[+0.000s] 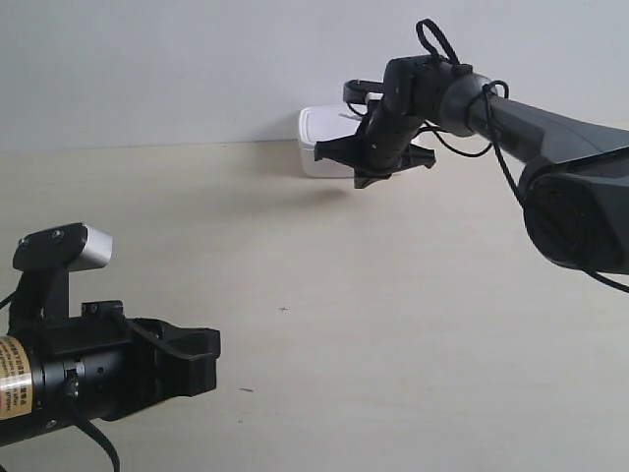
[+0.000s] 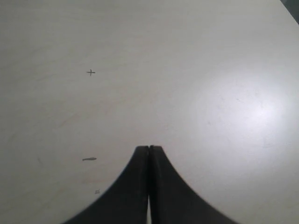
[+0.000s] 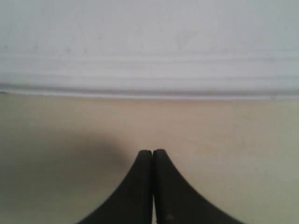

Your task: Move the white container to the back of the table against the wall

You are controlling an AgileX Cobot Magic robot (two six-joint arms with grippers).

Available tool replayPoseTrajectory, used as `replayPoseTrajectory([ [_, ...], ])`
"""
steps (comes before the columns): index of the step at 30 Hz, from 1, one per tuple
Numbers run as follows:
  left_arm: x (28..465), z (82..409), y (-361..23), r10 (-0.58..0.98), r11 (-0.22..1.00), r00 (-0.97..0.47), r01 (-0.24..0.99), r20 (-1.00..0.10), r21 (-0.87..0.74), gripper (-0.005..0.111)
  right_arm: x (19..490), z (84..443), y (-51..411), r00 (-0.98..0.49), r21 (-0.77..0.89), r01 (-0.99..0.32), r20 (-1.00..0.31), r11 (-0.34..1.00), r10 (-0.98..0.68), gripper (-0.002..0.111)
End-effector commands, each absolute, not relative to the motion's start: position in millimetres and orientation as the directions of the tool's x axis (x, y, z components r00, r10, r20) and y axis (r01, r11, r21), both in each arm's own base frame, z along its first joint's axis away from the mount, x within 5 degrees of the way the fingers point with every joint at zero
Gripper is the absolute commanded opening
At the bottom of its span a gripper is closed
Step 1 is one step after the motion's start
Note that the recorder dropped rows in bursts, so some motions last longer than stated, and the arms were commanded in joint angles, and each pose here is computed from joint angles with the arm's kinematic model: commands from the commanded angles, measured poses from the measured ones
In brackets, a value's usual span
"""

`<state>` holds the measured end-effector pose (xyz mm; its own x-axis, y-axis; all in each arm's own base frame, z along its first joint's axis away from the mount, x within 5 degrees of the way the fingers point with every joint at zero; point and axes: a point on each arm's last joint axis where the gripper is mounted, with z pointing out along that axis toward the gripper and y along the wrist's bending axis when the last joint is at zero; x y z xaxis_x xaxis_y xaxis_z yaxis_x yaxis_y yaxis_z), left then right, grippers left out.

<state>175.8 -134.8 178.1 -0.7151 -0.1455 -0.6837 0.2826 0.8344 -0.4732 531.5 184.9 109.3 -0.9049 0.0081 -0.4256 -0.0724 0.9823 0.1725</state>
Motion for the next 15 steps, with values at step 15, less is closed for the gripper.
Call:
replayPoseTrajectory([
  [15,156,176,-122,-0.16,0.826,-0.711,0.283,-0.685,-0.487,0.0,489,182,220,-0.903,-0.174,-0.124,-0.388,0.977,-0.184,0.0],
])
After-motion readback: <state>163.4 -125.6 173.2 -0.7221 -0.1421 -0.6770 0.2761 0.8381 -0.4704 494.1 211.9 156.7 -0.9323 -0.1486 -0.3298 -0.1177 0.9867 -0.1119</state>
